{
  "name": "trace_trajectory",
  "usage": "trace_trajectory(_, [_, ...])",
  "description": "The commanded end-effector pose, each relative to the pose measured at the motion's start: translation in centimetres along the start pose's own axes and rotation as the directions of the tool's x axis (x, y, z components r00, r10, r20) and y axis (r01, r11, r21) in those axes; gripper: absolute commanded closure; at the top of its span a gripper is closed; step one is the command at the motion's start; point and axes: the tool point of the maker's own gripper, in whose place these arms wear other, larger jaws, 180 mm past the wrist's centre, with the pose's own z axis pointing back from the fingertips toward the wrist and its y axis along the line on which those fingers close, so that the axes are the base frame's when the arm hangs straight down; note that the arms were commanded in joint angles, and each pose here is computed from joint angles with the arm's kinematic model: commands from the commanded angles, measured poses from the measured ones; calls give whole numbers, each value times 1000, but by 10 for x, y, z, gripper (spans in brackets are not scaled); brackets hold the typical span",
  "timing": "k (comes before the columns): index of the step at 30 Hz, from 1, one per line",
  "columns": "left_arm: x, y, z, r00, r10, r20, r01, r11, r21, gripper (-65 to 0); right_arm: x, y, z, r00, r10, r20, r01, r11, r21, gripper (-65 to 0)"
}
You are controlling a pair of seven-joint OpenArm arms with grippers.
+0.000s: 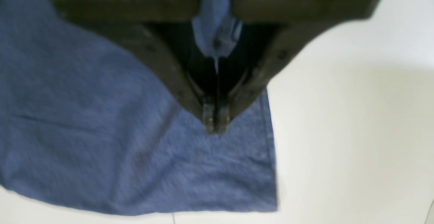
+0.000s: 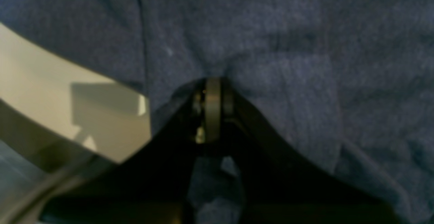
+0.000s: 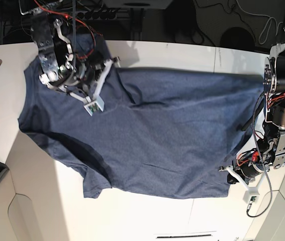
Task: Layout the t-shirt on the table in an organized manner, then fold the t-shirt properly
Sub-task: 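Drag the shirt shoulder with the right gripper away from the left gripper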
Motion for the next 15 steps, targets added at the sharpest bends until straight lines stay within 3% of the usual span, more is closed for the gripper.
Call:
trace_trajectory(1, [32, 5, 3, 997, -5, 72, 4, 1000, 5, 0, -26, -8, 2, 995, 13, -98, -16, 999, -32, 0])
trace_trajectory(12, [-23, -5, 1, 1000, 6, -25, -7, 1000, -11, 0, -34, -22, 8, 994, 31, -107, -38, 997, -66, 0])
trace_trajectory(15, [-35, -8, 1, 999, 12, -39, -13, 1000, -15, 0, -22, -24, 13, 997, 36, -61, -41, 996, -74, 0])
